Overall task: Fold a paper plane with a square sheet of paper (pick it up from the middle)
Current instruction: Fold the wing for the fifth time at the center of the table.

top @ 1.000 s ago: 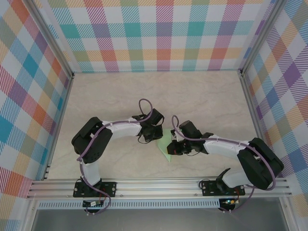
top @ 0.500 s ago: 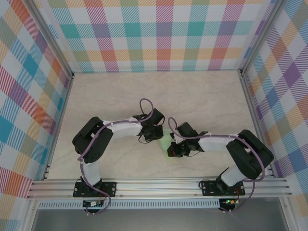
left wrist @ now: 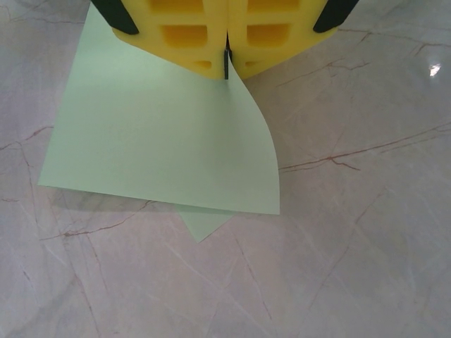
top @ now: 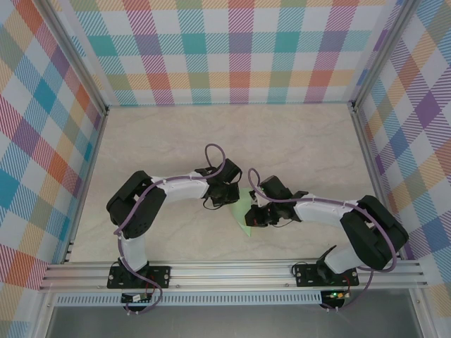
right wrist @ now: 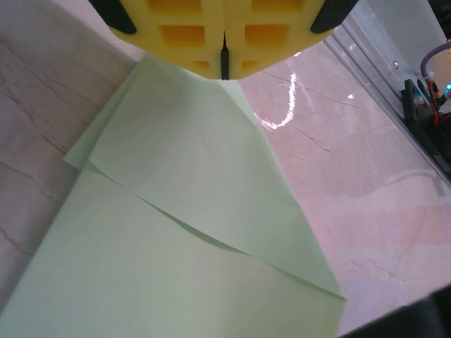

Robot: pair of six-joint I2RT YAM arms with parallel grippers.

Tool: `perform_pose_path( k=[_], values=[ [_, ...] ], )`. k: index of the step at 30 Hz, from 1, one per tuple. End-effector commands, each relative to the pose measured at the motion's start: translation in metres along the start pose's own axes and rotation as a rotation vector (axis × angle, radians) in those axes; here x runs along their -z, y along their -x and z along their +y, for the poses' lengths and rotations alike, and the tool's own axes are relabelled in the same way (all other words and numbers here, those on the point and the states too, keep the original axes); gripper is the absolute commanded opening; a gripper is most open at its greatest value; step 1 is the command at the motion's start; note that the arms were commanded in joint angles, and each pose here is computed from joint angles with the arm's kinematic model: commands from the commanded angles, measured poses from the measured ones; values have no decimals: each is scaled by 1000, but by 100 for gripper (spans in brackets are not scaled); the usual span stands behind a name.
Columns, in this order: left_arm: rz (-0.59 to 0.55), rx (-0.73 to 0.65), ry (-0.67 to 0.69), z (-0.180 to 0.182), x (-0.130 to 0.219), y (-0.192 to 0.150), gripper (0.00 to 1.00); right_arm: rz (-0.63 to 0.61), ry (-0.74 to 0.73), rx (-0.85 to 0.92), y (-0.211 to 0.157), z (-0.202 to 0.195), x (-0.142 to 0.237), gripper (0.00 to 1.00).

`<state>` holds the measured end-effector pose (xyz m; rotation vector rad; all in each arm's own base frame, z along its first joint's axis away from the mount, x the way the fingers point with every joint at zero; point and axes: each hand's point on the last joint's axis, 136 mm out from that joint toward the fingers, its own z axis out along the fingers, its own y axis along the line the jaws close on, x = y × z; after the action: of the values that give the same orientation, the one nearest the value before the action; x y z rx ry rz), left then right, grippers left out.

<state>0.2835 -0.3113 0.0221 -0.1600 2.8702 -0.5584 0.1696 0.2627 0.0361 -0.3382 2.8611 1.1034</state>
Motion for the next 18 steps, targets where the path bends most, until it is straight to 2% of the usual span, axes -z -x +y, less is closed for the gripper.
perform_pose_path(
  k=[1, 4, 12, 18],
  values=[
    [21, -3, 10, -3, 2, -6, 0, -5, 74, 22, 9, 17, -1, 4],
    [19, -3, 5, -5, 3, -5, 0, 21, 89, 1, 5, 14, -9, 4],
    [23, -2, 10, -4, 3, -5, 0, 85, -83, -78, -21, -41, -28, 3],
    [24, 15, 4, -5, 6, -6, 0, 37, -92, -24, -14, -33, -14, 5]
  ],
)
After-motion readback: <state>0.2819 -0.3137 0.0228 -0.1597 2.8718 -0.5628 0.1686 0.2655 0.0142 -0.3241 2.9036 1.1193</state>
